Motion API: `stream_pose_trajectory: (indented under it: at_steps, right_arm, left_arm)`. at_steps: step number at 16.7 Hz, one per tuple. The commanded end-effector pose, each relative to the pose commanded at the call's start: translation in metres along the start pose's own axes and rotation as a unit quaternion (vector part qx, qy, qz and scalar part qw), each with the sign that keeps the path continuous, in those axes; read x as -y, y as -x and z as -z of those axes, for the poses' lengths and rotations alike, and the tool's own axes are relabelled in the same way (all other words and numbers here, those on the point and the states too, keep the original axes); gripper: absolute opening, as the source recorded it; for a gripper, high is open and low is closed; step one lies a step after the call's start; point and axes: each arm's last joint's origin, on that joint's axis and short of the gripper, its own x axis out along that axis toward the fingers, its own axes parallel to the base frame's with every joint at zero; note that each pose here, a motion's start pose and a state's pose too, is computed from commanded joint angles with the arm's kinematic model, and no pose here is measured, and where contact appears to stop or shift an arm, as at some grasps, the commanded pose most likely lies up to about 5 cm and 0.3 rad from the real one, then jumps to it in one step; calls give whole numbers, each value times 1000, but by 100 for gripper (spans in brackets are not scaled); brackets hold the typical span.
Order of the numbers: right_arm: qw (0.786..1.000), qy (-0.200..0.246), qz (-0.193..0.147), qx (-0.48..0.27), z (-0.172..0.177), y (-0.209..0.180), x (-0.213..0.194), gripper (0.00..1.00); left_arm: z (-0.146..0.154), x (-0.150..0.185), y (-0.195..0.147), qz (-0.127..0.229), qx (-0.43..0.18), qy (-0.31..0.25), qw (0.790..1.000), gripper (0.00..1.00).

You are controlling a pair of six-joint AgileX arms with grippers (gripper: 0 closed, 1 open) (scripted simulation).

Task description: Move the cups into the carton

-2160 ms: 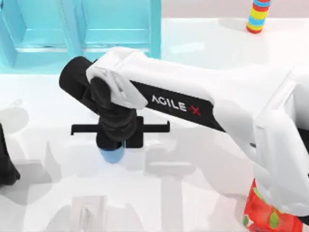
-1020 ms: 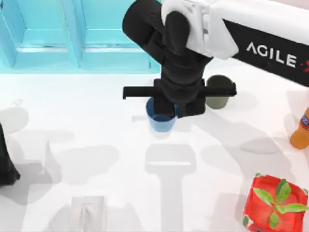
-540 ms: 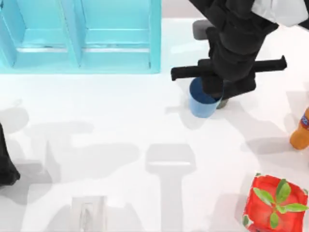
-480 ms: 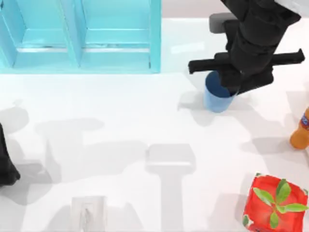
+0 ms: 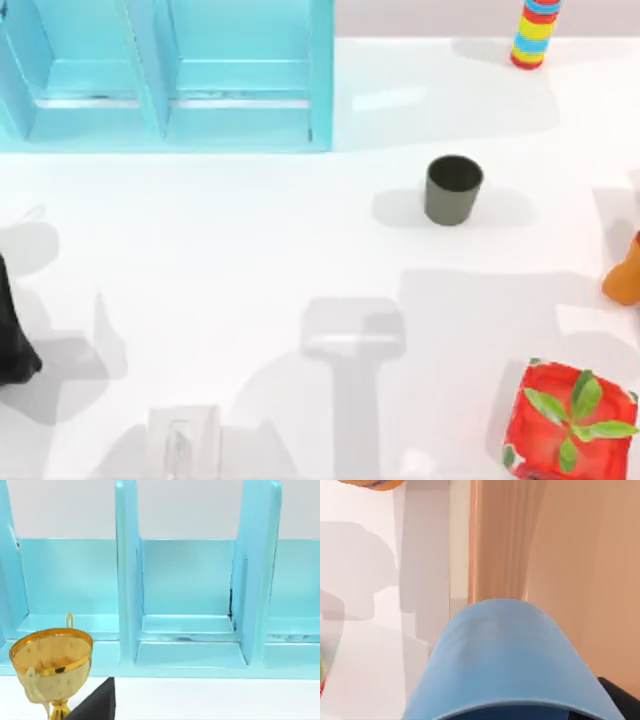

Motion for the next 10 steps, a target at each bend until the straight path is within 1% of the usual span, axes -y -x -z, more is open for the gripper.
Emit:
stream_pose_trajectory:
  at_steps: [2,5,7,10]
  right_arm:
    - [1000,-5,10,20,29,9,46,0]
    - [999,-12,22,22,68,11,86,0]
    - [1000,-15,17,13,84,7,100,0]
    - [1000,-16,12,12,91,5,105,0]
  left_arm:
    - [0,0,0,0,0,0,1000,100]
    - [0,0,0,0,0,0,1000,100]
    - [0,0,0,0,0,0,1000,100]
    - [0,0,0,0,0,0,1000,100]
